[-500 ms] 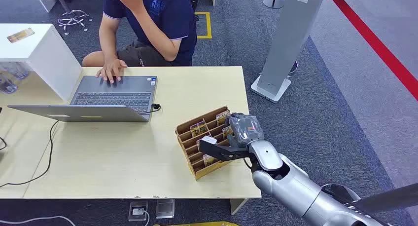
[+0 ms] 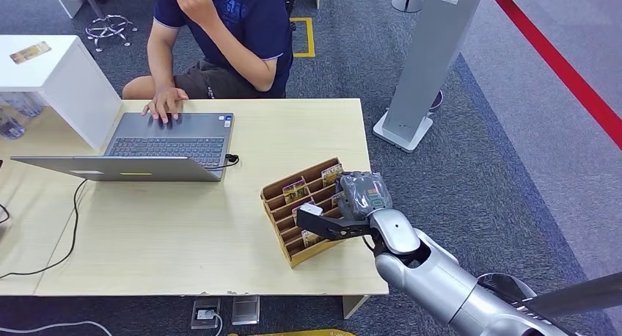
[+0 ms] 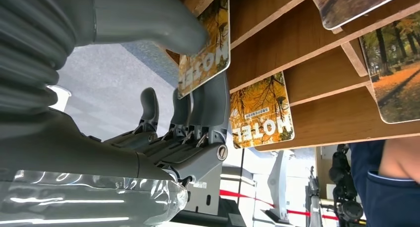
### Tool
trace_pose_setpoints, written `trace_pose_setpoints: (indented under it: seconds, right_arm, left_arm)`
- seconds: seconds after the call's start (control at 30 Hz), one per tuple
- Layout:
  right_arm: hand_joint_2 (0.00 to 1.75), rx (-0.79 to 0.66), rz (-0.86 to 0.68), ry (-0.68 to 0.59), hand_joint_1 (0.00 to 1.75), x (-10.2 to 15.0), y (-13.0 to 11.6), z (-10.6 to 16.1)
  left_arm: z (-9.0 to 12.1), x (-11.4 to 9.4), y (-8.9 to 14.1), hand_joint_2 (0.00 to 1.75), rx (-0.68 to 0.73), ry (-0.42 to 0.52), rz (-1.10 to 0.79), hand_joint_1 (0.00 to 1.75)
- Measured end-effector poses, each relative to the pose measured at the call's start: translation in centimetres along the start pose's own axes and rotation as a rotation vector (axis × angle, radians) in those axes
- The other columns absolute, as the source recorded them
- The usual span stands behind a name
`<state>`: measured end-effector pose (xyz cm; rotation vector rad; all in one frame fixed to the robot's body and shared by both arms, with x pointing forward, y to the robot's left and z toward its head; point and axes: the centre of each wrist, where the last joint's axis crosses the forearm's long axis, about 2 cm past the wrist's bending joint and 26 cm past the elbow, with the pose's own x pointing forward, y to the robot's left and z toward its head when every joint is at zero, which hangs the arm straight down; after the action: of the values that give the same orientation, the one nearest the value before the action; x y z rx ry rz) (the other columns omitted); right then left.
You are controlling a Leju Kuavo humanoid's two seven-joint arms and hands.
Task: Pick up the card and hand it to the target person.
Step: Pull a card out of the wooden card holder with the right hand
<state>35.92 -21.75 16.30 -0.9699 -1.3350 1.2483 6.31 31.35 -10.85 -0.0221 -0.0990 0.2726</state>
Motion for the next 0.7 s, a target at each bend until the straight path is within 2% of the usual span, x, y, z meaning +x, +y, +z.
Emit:
trace_pose_setpoints:
  seconds: [0.1, 0.27, 0.33, 0.7]
  right_arm:
    - [1.75, 0.001, 0.0, 0.0, 1.11, -0.01, 0.02, 0.0]
    - [1.75, 0.002, 0.0, 0.0, 1.67, -0.03, 0.06, 0.0]
    - [1.75, 0.002, 0.0, 0.0, 1.75, -0.04, 0.08, 0.01]
    - [1.75, 0.004, -0.009, 0.01, 1.75, -0.15, 0.09, 0.05]
  left_arm:
    - [0.0, 0.0, 0.0, 0.0, 0.0, 0.0, 0.001, 0.0]
    - [0.0, 0.0, 0.0, 0.0, 0.0, 0.0, 0.001, 0.0]
    - [0.0, 0.0, 0.0, 0.0, 0.0, 0.0, 0.002, 0.0]
    - [0.0, 0.0, 0.0, 0.0, 0.002, -0.002, -0.007, 0.0]
